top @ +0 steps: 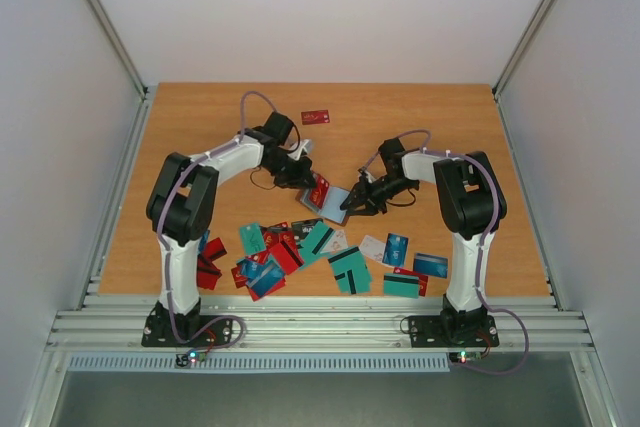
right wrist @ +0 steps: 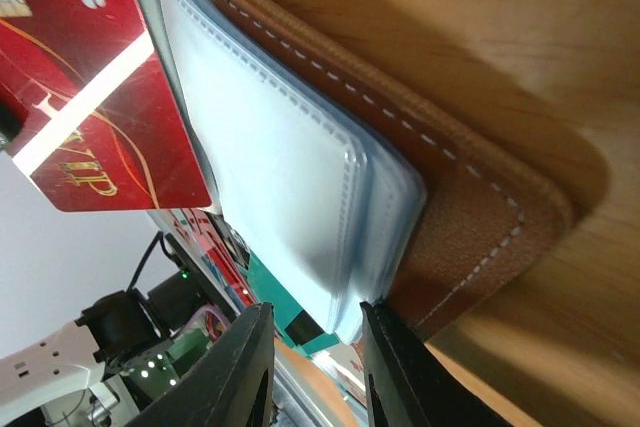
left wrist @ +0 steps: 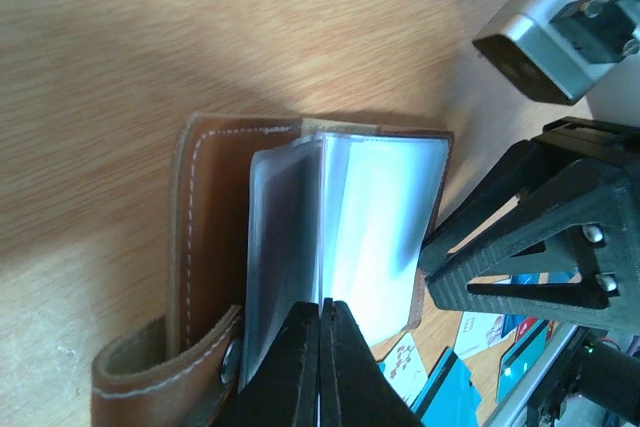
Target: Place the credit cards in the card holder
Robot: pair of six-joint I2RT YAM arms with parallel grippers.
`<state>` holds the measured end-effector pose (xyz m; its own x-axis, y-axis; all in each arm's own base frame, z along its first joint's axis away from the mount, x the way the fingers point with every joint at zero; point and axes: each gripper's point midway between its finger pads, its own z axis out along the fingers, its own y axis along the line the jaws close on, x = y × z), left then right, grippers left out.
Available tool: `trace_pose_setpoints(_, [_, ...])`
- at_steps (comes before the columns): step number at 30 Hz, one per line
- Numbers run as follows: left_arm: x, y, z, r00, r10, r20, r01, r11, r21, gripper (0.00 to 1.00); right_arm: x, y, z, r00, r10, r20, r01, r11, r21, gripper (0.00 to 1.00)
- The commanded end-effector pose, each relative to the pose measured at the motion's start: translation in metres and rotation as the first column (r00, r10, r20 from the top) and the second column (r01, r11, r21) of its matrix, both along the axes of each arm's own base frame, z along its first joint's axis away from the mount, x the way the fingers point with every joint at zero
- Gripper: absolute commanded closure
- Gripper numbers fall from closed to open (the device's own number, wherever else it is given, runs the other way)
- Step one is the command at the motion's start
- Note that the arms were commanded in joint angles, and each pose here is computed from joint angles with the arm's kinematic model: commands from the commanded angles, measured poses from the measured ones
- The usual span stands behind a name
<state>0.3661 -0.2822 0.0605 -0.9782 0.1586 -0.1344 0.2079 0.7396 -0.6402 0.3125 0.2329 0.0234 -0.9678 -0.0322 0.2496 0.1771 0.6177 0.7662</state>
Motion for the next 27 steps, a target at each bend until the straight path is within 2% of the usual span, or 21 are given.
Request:
trace_pose_setpoints(1, [0.015, -0.002, 0.011, 0.996, 0.025, 0.08, -0.023, 0.999, -0.027, 1.0, -0.02, -0.022, -0.053, 0.996, -0.006, -0.088, -0.012, 0.98, -0.197, 0.73])
trace_pose_setpoints(16, [0.003, -0.001, -0.011, 0.999, -0.023, 0.032, 0.024, 1.0, -0.019, 1.0, -0.018, -0.022, -0.053, 0.996, -0.007, -0.09, -0.011, 0.98, -0.2, 0.73])
trace_pose_setpoints(27, [-0.001, -0.008, -0.008, 1.0, -0.009, -0.005, 0.008, 0.996, -0.084, 1.0, -0.019, -0.022, -0.054, 0.996, -0.008, -0.094, -0.011, 0.981, -0.196, 0.73])
